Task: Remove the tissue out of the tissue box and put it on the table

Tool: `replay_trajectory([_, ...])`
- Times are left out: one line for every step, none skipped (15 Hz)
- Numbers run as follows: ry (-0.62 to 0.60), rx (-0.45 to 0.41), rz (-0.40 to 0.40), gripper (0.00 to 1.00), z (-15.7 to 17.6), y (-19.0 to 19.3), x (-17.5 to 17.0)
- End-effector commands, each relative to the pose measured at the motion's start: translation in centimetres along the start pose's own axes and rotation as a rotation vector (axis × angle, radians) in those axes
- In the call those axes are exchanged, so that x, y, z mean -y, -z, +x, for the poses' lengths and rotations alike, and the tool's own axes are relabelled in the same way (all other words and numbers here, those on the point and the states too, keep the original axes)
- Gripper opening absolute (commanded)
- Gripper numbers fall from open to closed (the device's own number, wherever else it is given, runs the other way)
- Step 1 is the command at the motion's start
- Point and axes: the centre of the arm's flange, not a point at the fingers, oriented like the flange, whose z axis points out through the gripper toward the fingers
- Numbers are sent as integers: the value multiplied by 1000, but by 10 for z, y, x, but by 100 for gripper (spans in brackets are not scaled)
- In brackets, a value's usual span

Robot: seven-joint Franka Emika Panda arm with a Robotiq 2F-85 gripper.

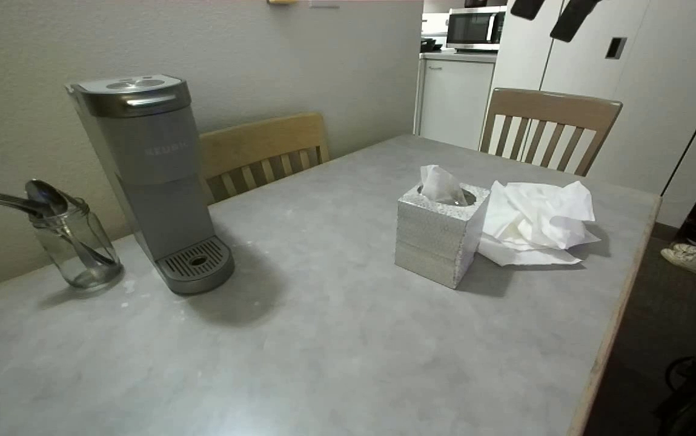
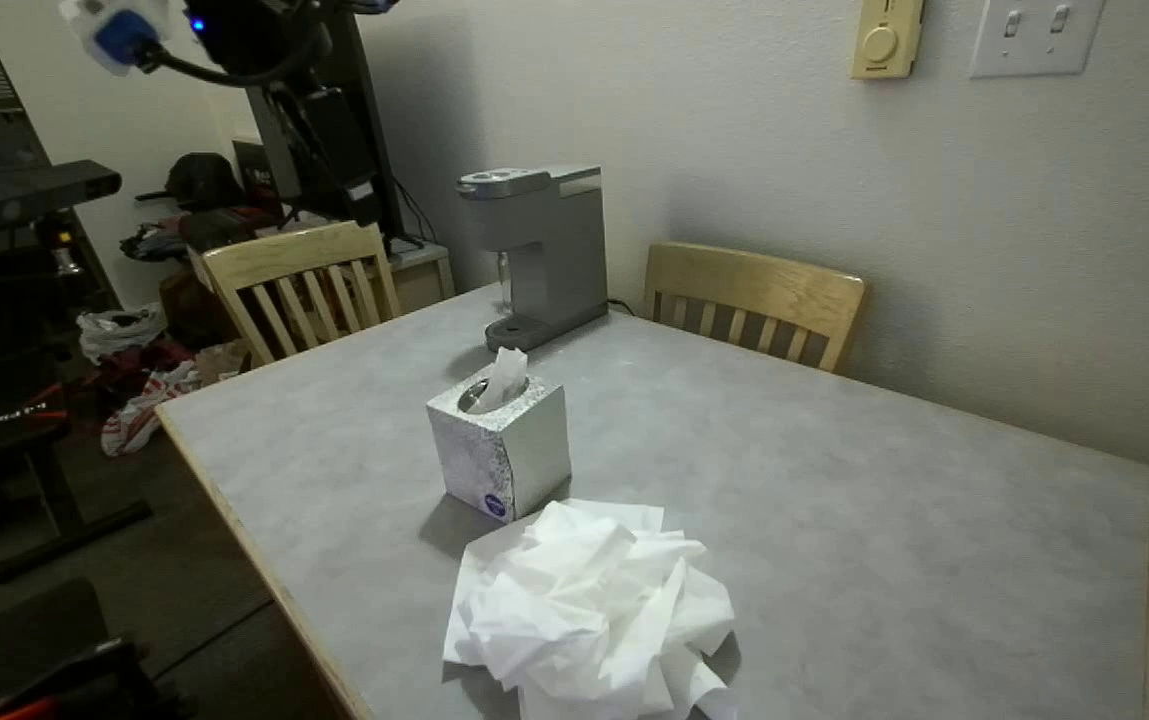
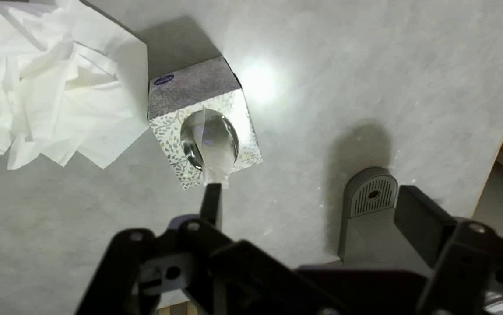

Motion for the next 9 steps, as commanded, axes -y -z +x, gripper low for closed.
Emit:
replay_trajectory([28, 13, -12, 100, 43, -20, -14])
replay_trajectory([30, 18, -11, 100, 49, -24, -17])
replay_trajectory([31, 25, -9, 100, 54, -29, -20])
replay_trajectory([29, 35, -8, 100, 58, -34, -22])
replay_trajectory([31, 43, -8, 100, 62, -39, -25])
replay_trajectory([33, 51, -9, 100, 66, -43, -28])
replay_trajectory([35, 57, -10, 100, 70, -47, -30])
replay_trajectory([39, 62, -10, 100, 74, -50, -34])
replay_trajectory([46, 66, -10, 100, 77, -54, -37])
